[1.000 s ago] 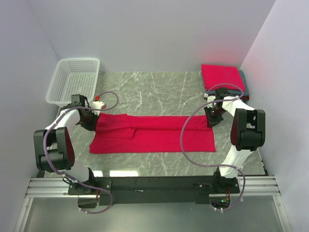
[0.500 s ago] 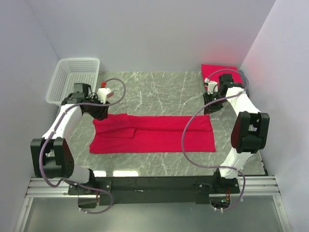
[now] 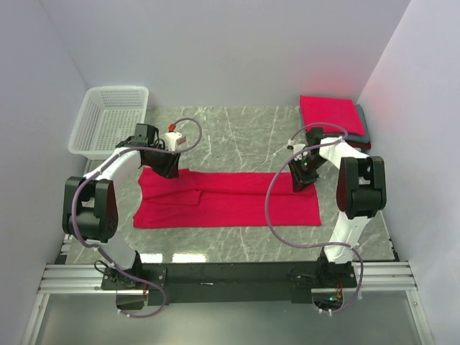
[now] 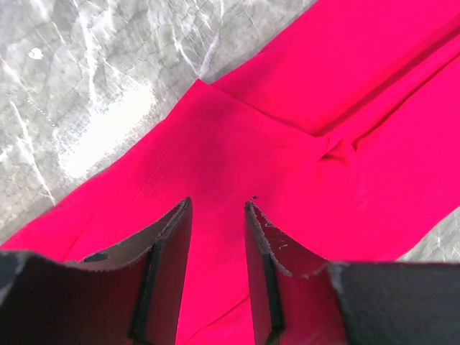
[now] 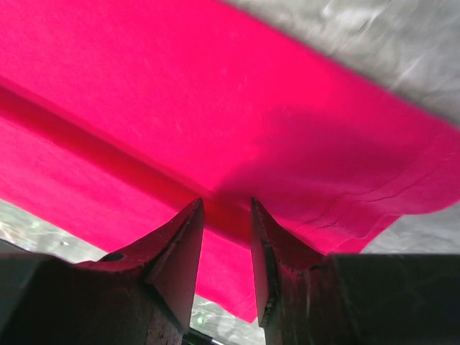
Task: Fold and stack the t-shirts
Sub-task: Fold the tshirt
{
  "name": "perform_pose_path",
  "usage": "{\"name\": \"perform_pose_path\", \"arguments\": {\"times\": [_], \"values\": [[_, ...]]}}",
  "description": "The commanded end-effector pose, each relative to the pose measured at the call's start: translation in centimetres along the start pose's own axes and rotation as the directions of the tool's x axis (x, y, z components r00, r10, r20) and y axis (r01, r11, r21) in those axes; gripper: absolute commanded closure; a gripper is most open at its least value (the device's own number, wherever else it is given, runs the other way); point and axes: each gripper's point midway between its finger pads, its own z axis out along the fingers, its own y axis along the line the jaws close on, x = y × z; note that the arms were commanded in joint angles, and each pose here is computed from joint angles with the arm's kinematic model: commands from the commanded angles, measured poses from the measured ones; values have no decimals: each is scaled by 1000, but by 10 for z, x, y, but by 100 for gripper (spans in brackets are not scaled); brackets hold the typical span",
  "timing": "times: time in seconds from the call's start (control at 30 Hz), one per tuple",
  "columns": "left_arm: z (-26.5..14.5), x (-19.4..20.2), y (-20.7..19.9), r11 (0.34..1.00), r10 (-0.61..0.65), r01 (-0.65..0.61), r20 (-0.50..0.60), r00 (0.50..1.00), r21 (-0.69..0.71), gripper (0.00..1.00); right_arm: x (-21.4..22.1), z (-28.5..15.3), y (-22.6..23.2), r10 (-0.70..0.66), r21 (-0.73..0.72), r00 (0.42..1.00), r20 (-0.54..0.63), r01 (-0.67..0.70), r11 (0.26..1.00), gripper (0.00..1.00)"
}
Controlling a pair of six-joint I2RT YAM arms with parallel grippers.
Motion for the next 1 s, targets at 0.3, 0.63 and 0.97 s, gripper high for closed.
{"name": "perform_pose_path", "arguments": {"times": [0.3,0.63,0.97], "values": [[-10,58,-21,999,48,-44,-145,988,30,64,22,-4,-21,-117,128,989,-85,127,984,60],[-72,18,34,993,-39,42,27,999,-107,48,-39,-52,17,-150,62,980,129,143,988,59],[-94,36,83,967,-182,196,96,978,-165,47,-155,-63,188,-97,-250,895,435,224,942,56]]}}
